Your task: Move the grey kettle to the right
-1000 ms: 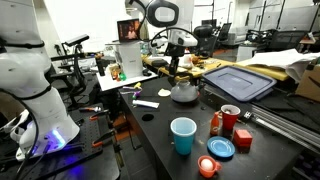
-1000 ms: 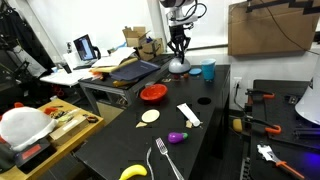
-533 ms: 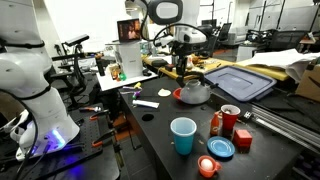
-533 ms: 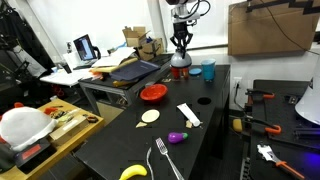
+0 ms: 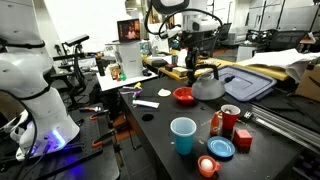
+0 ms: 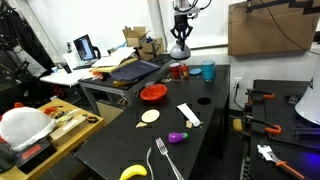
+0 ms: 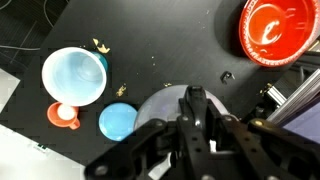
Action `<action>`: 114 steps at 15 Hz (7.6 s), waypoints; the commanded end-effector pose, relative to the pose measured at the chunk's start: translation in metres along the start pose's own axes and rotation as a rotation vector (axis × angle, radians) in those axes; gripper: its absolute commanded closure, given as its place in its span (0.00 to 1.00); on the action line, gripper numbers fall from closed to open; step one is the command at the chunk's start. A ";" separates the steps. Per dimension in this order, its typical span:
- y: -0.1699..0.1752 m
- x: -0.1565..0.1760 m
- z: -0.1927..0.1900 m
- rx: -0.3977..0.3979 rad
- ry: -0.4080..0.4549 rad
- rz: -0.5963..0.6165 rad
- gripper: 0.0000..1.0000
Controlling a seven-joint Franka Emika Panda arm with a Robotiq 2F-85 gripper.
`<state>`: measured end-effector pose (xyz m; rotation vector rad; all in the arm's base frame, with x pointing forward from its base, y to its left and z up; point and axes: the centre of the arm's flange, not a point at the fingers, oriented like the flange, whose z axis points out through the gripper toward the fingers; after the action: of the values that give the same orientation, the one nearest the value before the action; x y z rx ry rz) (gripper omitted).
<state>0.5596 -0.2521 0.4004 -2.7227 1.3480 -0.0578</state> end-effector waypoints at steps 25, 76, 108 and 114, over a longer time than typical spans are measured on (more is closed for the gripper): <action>0.018 0.139 -0.030 -0.132 0.071 0.100 0.95; 0.046 0.263 0.050 -0.091 0.159 0.125 0.95; 0.050 0.261 0.115 -0.079 0.009 0.105 0.95; 0.049 0.253 0.103 -0.087 -0.032 0.105 0.95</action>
<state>0.6566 -0.4538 0.2759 -2.6970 1.5153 0.0861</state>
